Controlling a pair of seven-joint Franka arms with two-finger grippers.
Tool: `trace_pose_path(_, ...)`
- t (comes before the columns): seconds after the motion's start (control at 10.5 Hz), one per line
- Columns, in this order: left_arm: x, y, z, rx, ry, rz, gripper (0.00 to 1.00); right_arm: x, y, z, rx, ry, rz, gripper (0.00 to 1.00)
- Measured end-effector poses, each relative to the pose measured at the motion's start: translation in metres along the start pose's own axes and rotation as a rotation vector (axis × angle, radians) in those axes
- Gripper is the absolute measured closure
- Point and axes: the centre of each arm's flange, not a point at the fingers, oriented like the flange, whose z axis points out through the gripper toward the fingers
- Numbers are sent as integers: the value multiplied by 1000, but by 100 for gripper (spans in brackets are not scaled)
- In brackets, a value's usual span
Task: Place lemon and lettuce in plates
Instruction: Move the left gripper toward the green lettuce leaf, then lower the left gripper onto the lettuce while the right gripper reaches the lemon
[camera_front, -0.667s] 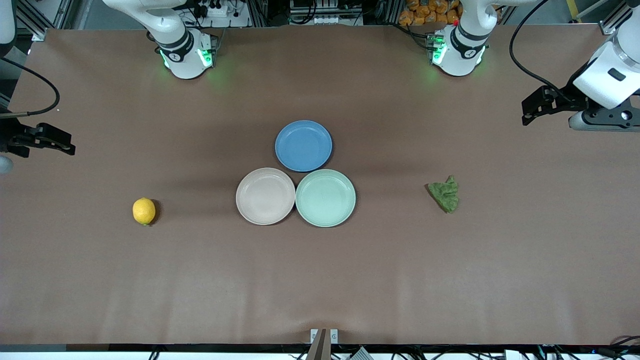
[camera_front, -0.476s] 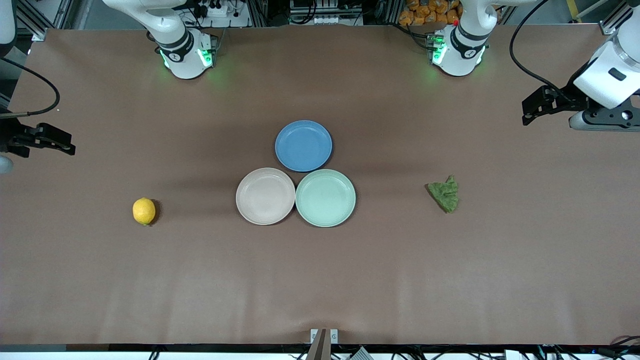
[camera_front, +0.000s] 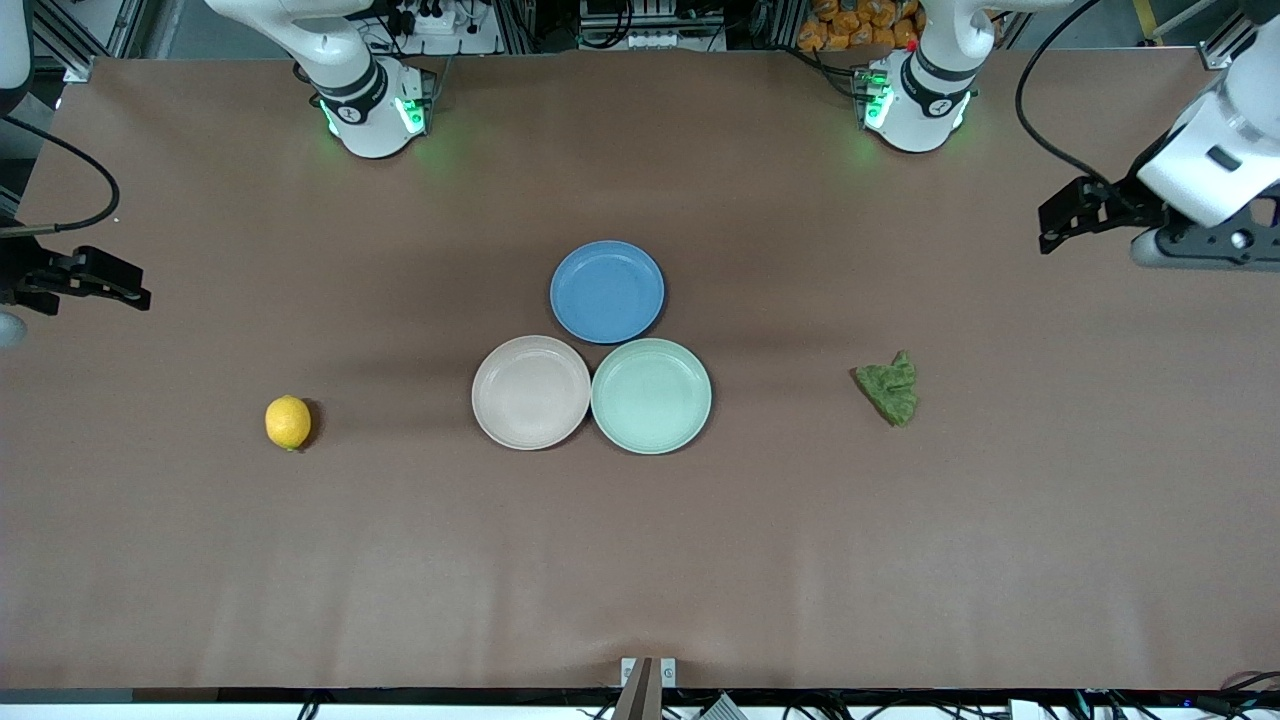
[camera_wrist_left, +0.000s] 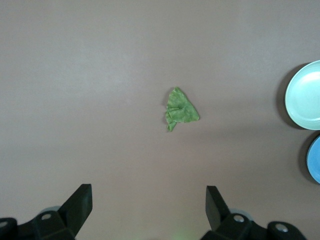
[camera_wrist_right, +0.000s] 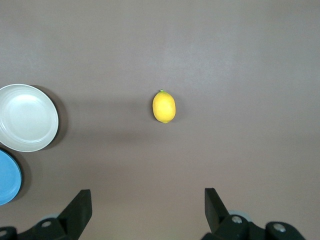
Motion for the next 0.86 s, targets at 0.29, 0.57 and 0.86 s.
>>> trace_pose_path(0.29,27,9,53,5,-90,12,0,0,0,1,0,-2,1,0)
trace_pose_path(0.57,56,41,119,12,-158,24,0,1,8,8,1,-5,14,0)
trace_pose_path(0.86,74,58,182,19,-199,18,0,9,13,36,0,7,20,0)
